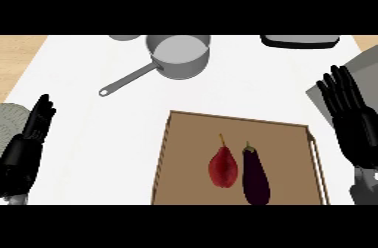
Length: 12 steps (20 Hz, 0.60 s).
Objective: Pick the eggplant from the tray and place it in the tiered shelf
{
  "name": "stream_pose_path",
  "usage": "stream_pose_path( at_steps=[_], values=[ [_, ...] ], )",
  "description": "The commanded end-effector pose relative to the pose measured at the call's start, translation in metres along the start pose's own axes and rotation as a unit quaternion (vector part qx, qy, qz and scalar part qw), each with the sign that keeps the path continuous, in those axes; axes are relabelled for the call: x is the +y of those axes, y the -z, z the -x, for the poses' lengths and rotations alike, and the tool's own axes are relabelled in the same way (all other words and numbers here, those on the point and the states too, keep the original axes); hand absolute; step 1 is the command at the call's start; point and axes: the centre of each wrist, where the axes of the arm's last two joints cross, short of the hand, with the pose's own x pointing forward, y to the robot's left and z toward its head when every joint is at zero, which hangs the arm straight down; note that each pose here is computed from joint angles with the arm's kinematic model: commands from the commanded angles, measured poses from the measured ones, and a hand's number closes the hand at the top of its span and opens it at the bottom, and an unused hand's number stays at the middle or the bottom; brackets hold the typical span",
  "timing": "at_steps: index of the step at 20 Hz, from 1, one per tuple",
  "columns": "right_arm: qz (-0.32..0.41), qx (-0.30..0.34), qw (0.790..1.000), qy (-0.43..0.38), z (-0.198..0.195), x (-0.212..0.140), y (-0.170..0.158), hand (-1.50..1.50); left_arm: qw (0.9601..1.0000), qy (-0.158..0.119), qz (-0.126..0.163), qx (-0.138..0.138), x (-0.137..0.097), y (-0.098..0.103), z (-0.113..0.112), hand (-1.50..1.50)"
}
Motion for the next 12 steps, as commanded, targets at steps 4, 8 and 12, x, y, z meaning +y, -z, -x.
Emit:
stream_pose_path(
  at_steps=[4,8,12],
  values=[
    [-0.197,-0.086,0.972,0.097,-0.037,0.044,0.058,1.5,0.9977,-0.035,0.053,-0.025,-0.01,0.013,-0.023,0.0],
    [-0.185,0.067,0.952,-0.234,-0.025,-0.005,0.052,1.5,0.9927,-0.072,0.096,-0.009,-0.033,0.011,-0.027,0.0],
    [-0.3,0.145,0.939,-0.081,0.027,0.019,0.044,-1.5,0.9912,-0.077,0.107,0.008,-0.03,0.012,-0.023,0.0]
  ],
)
